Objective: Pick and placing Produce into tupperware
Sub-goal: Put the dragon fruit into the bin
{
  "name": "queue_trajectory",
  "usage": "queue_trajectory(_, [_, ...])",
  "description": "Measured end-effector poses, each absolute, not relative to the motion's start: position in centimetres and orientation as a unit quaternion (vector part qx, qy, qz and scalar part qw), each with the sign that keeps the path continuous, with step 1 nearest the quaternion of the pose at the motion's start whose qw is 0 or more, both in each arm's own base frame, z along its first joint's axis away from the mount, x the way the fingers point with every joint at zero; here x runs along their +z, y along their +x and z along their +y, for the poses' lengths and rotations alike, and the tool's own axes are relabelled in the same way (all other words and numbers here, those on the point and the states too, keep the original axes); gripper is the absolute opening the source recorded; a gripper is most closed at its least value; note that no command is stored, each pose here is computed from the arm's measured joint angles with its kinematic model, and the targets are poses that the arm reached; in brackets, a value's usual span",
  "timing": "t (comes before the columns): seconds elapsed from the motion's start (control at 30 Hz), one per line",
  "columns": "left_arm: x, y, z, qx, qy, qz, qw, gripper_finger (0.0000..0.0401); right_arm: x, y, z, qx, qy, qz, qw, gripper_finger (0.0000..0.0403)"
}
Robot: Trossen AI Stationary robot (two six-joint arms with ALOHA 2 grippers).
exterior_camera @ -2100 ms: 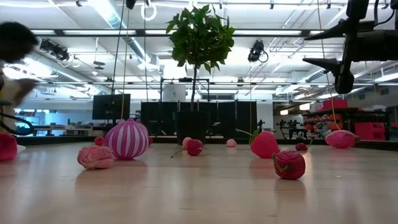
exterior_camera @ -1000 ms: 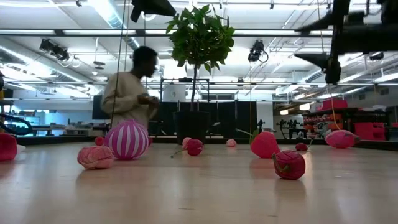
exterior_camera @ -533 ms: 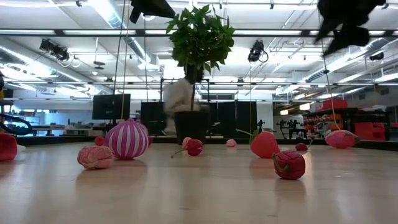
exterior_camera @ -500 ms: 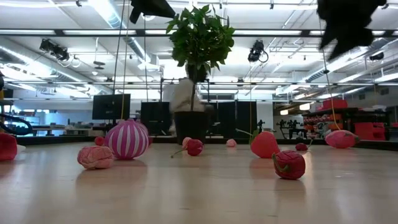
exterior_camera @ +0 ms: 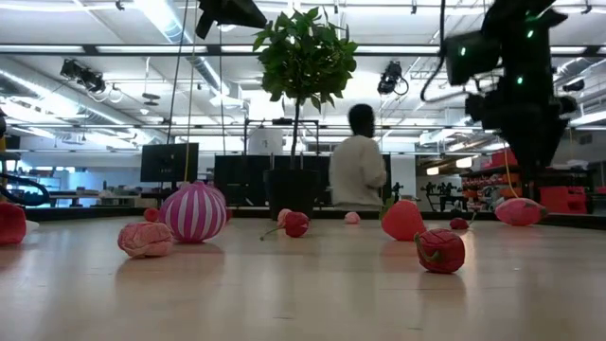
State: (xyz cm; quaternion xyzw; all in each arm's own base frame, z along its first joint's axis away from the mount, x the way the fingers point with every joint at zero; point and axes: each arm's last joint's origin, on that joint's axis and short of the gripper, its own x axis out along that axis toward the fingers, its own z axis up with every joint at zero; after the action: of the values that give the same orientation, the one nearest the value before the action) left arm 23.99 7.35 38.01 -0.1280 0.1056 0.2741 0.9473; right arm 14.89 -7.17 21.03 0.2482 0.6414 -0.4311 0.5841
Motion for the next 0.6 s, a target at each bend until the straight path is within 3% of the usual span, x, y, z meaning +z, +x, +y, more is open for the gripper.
queue_trajectory(0.1, [38.0,24.0,7.4,0.274,-0.129,0.106,0.947,0.0043,20.5,14.7,-8.6,-0.431,0.256,0.646,0.576,0.0339])
queue_trajectory(0.33, [38.0,24.0,7.4,0.274,-0.129,0.106,0.947,0.0040,20.2,15.0,-11.7,-0.425,0.256,0.601,0.627,0.0339])
queue_trajectory(0.6, [38.0,24.0,7.3,0.273,-0.128,0.106,0.947,0.0035,18.8,14.1,-14.0,-0.441,0.284,0.618,0.586,0.0339])
